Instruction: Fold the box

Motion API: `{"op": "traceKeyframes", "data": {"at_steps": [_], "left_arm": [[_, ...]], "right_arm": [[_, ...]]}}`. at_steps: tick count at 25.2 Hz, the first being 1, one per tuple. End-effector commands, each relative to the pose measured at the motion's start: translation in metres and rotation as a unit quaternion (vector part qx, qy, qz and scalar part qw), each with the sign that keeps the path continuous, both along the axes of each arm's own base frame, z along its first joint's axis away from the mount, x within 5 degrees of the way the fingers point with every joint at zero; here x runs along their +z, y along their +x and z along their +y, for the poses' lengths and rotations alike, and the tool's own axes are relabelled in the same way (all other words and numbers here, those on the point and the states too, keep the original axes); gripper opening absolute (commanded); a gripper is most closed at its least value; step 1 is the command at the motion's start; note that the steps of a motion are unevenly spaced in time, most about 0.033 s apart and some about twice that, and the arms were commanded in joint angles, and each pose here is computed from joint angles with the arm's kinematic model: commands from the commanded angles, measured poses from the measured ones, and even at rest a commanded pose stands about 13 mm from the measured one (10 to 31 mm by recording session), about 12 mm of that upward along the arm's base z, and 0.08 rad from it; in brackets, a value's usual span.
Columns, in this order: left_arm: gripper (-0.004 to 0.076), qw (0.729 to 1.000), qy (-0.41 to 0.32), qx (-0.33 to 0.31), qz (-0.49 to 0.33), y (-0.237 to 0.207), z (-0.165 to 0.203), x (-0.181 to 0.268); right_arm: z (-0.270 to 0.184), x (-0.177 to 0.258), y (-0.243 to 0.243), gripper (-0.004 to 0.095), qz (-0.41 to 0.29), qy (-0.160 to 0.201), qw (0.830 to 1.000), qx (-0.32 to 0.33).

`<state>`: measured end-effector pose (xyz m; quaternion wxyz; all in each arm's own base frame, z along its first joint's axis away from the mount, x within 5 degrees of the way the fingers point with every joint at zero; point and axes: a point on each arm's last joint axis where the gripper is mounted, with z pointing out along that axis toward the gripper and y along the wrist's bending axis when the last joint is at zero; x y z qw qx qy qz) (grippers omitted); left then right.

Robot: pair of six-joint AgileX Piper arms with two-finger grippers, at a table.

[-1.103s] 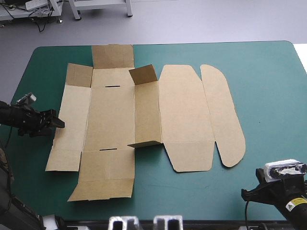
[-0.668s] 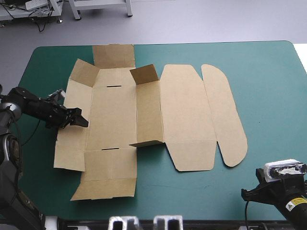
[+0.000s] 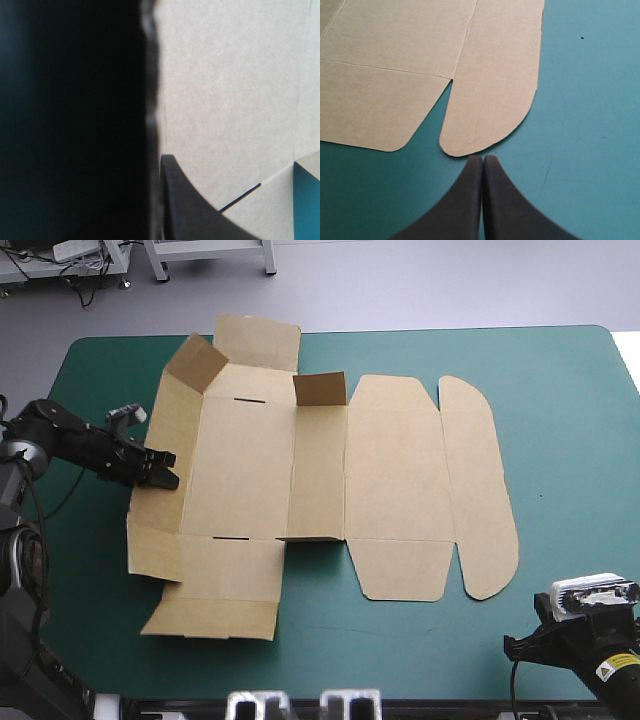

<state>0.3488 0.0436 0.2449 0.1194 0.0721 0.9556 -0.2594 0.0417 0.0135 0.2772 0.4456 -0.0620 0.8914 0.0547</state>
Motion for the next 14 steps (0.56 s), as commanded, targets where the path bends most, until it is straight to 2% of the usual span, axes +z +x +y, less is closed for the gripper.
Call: {"op": "traceKeyframes", "data": {"at_steps": [1, 2, 3, 5, 8, 14], "left_arm": [[-0.0009, 0.991, 0.011, -0.050, -0.120, -0.010, -0.008, 0.079], [-0.0009, 0.981, 0.040, -0.078, -0.175, -0.013, -0.012, 0.105], [-0.0009, 0.974, 0.059, -0.095, -0.197, -0.016, -0.015, 0.116], [-0.0009, 0.949, 0.144, -0.149, -0.238, -0.027, -0.031, 0.146], [-0.0009, 0.929, 0.192, -0.188, -0.254, -0.032, -0.046, 0.157], [-0.0009, 0.895, 0.233, -0.260, -0.276, -0.033, -0.089, 0.160]], "right_arm": [[0.000, 0.013, 0.003, -0.0013, -0.036, 0.002, 0.999, -0.001], [0.000, 0.013, 0.003, -0.0013, -0.036, 0.002, 0.999, -0.001], [0.000, 0.013, 0.003, -0.0013, -0.036, 0.002, 0.999, -0.001], [0.000, 0.013, 0.003, -0.0013, -0.036, 0.002, 0.999, -0.001], [0.000, 0.013, 0.003, -0.0013, -0.036, 0.002, 0.999, -0.001], [0.000, 0.013, 0.002, -0.0013, -0.036, 0.002, 0.999, 0.000]]}}
